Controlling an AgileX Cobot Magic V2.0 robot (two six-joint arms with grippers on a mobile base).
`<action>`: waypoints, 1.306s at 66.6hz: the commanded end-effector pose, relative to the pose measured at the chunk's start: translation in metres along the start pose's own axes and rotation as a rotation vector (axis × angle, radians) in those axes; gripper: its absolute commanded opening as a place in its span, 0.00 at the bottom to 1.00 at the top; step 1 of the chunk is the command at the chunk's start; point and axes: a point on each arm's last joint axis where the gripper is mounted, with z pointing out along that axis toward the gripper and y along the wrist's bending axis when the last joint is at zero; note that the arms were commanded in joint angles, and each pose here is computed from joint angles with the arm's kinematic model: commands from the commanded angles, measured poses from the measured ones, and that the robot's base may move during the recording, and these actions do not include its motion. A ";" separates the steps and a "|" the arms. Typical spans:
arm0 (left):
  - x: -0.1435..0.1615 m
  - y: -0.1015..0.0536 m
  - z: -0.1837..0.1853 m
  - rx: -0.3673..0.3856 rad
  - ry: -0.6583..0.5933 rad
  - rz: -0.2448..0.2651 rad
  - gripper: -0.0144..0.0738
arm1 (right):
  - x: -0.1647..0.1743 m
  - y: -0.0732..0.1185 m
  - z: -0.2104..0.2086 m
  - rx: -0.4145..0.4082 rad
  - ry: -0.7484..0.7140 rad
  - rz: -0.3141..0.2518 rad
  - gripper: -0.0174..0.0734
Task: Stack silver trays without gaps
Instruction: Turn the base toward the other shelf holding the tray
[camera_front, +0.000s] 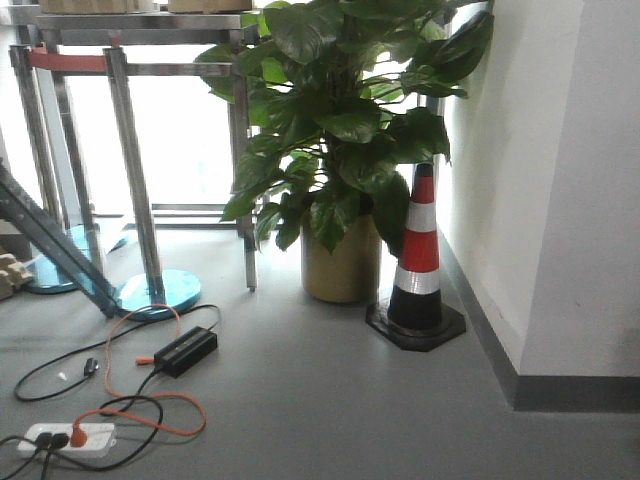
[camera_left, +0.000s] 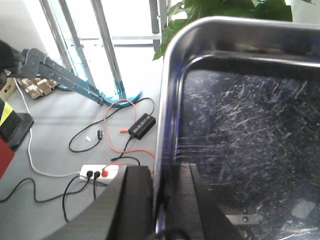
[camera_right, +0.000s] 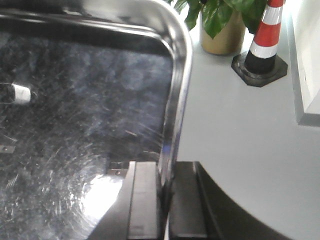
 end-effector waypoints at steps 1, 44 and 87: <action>-0.002 -0.018 0.000 0.131 -0.042 -0.002 0.15 | -0.006 0.021 -0.004 -0.192 -0.080 0.000 0.17; -0.004 -0.019 0.000 0.143 -0.062 0.001 0.15 | -0.006 0.021 -0.004 -0.192 -0.080 0.000 0.17; -0.004 -0.019 0.000 0.145 -0.063 0.001 0.15 | -0.006 0.021 -0.004 -0.192 -0.080 0.000 0.17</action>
